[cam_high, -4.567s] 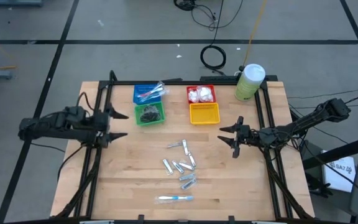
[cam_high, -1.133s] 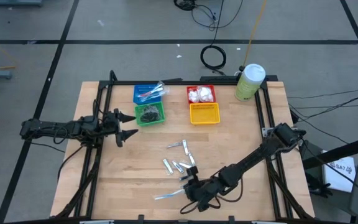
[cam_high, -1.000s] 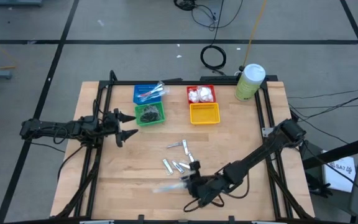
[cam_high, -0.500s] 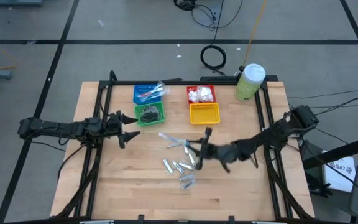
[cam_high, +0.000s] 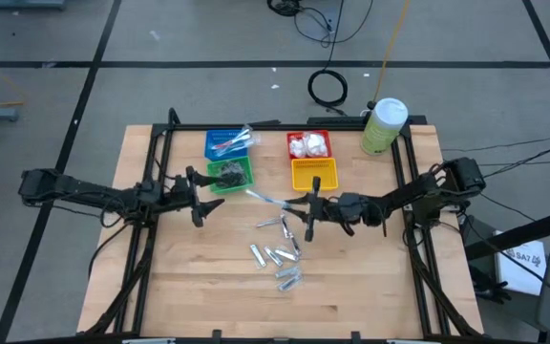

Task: Pick & Place Travel size toiletries
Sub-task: Put the blue toothbrush into the blue bin

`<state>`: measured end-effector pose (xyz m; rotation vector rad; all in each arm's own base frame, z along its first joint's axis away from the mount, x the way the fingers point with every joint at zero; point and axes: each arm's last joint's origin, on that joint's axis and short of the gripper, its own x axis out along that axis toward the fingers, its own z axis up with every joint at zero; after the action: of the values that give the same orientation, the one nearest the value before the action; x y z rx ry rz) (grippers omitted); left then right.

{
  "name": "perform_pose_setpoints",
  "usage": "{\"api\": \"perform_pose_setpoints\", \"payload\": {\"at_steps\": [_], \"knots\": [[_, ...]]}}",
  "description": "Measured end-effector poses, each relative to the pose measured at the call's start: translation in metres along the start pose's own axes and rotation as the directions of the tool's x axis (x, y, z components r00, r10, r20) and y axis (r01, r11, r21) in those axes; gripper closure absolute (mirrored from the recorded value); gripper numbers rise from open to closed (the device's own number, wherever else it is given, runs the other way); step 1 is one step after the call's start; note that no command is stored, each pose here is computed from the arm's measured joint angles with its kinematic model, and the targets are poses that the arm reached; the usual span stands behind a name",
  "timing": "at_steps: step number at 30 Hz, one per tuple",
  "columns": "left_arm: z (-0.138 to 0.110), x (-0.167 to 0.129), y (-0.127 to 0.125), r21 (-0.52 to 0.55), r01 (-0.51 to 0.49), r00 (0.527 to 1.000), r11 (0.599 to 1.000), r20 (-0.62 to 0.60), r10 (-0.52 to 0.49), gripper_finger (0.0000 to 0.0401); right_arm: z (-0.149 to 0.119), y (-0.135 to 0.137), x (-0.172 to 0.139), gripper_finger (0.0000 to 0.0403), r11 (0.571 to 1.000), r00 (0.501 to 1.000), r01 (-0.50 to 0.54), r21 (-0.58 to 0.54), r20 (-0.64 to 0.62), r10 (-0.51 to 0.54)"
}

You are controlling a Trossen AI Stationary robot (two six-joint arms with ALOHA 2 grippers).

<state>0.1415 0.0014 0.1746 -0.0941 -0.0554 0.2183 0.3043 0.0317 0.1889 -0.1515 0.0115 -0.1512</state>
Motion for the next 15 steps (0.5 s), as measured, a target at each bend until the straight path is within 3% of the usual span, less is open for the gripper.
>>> {"api": "perform_pose_setpoints", "payload": {"at_steps": [4, 7, 15], "knots": [[0.0, 0.01, -0.003, 0.016, 0.002, 1.0, 1.0, -0.008, -0.001, 0.0066, -0.001, -0.01, 0.002, 0.0349, 0.999, 0.999, 0.035, 0.003, 0.001, -0.035], [0.003, 0.021, -0.007, 0.038, 0.041, 0.999, 0.998, -0.025, -0.04, 0.0066, -0.001, -0.013, 0.003, 0.0349, 1.0, 1.0, -0.001, 0.011, 0.009, 0.001], [0.028, 0.057, -0.021, 0.056, 0.072, 0.997, 0.996, 0.035, -0.074, 0.0066, 0.003, -0.014, 0.004, 0.0349, 1.0, 0.998, -0.018, 0.018, 0.055, 0.017]]}}
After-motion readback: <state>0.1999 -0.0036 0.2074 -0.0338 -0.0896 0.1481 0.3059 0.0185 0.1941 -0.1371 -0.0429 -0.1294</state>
